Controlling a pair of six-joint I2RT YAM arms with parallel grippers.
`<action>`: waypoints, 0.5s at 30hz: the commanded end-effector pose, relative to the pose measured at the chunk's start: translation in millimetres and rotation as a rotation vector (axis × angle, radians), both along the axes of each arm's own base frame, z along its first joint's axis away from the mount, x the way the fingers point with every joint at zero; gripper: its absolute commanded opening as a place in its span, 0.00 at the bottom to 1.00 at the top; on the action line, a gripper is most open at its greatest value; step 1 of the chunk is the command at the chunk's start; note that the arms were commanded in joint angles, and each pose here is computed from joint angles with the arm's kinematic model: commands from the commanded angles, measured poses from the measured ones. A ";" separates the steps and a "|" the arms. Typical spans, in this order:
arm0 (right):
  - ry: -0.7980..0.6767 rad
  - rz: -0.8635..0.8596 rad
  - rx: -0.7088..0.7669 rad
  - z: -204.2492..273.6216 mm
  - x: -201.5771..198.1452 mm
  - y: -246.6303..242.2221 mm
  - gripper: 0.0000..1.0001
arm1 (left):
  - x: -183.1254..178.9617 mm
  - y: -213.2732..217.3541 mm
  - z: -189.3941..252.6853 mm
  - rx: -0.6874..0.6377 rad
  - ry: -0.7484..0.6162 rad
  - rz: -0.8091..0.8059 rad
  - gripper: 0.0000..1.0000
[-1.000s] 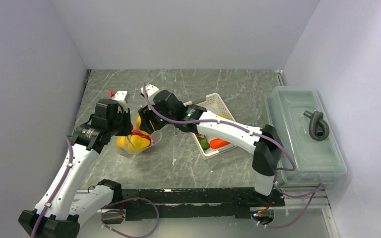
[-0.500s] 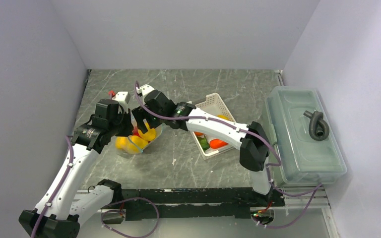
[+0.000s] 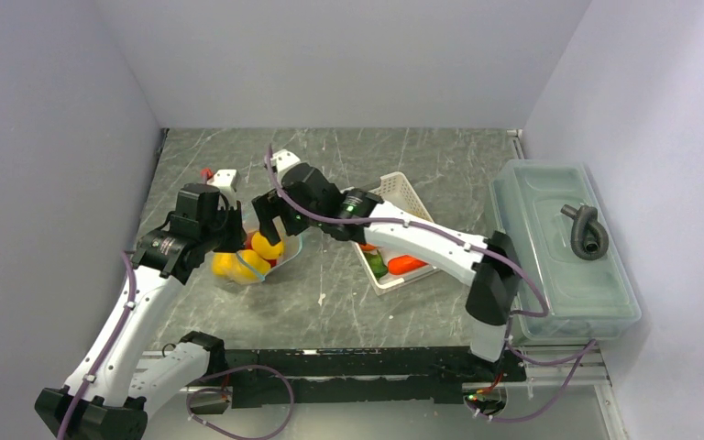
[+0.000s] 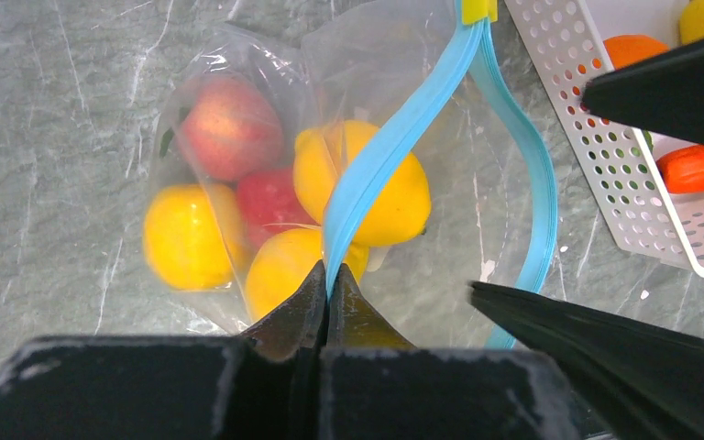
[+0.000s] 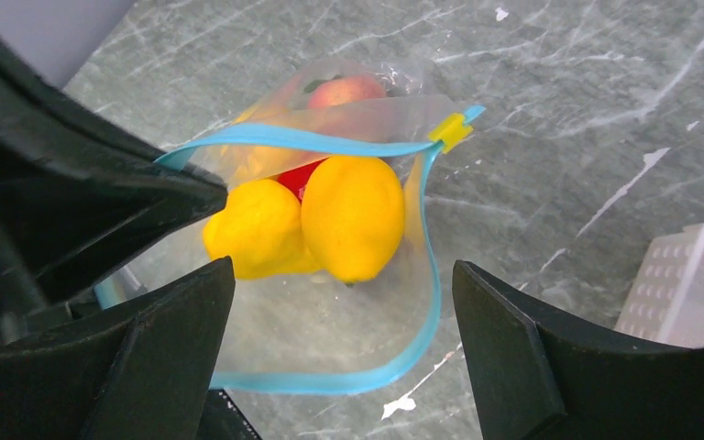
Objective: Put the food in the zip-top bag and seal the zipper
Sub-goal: Place the fake fruit in the zipper food storage bag.
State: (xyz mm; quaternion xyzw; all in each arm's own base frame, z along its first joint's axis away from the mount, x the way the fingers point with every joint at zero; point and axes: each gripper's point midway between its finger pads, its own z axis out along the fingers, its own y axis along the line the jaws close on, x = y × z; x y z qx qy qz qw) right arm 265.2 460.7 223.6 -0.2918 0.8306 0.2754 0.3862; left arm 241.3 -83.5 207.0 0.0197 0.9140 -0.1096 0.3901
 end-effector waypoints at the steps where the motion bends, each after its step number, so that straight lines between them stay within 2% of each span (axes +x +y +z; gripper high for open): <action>1: -0.074 -0.044 0.134 62.3 -3.7 -15.1 0.91 | 5.0 -3.4 8.2 -0.007 -0.043 -0.025 0.00; 7: -0.107 -0.115 0.154 79.3 -10.3 -50.3 0.90 | 5.1 -3.4 7.9 -0.005 -0.042 -0.025 0.00; 15: -0.140 -0.331 0.022 63.0 2.0 -114.6 0.88 | 5.7 -2.5 7.7 -0.002 -0.042 -0.021 0.00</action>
